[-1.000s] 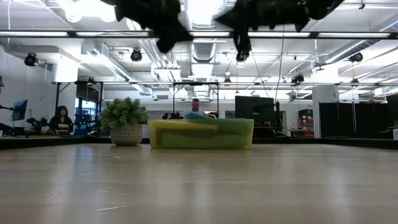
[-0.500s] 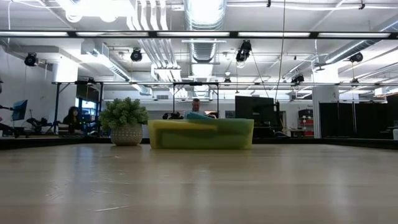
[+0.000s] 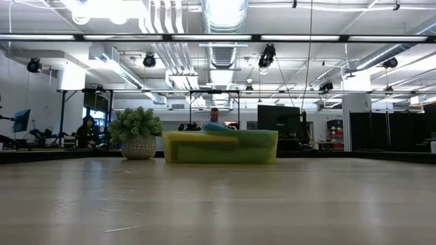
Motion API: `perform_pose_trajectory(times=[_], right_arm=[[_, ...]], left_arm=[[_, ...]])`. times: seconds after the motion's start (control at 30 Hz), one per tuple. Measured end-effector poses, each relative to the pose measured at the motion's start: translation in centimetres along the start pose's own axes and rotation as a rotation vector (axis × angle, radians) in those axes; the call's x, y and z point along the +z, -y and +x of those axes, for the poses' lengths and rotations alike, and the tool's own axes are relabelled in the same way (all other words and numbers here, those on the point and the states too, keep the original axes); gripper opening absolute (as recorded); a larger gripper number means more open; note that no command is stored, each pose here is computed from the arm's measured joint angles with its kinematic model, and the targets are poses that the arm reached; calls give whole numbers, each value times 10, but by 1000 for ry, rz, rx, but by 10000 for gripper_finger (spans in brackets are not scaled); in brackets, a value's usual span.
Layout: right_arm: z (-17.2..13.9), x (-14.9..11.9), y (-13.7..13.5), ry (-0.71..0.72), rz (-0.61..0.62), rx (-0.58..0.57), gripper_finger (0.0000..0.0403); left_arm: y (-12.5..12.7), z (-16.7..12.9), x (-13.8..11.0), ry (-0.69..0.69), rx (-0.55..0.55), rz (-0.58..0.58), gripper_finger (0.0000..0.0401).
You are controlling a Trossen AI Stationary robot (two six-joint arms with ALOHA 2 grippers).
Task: Fold microfiber towels
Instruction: Return to Home Position
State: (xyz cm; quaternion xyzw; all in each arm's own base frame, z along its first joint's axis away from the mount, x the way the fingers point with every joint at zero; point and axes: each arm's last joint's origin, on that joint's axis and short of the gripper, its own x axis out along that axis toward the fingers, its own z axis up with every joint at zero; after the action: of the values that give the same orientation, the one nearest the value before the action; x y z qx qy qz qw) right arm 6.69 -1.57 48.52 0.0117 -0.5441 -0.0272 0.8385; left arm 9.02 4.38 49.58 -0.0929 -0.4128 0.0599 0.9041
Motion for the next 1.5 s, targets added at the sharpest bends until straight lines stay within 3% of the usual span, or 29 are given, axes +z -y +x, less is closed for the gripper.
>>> perform_pose_trajectory(times=[0.23,0.37,0.5,0.6,0.67,0.87,0.93,1.0,1.4,1.5], right_arm=[[-64,16,-3,138,24,-91,77],[-104,16,-1,178,61,-200,81],[-134,6,2,186,160,-258,81],[-145,-8,4,156,242,-270,82],[-149,-16,6,134,277,-278,82],[-158,-25,8,130,313,-307,81],[-162,-29,9,118,335,-310,78],[-167,-34,9,105,346,-312,74],[-220,-67,15,126,419,-371,70],[-224,-81,17,40,465,-418,70]], left_arm=[[2,-22,-3,-127,78,-32,67],[4,-53,-2,-115,214,-23,67],[-2,-86,-18,-78,273,-147,67],[-1,-109,-26,-41,251,-214,67],[-6,-123,-37,-63,291,-219,67],[-5,-163,-44,38,314,-264,67],[-11,-172,-57,5,349,-288,67],[-19,-175,-74,-83,408,-290,67],[-35,-184,-104,-135,482,-314,67],[-40,-189,-117,-173,509,-348,67]])
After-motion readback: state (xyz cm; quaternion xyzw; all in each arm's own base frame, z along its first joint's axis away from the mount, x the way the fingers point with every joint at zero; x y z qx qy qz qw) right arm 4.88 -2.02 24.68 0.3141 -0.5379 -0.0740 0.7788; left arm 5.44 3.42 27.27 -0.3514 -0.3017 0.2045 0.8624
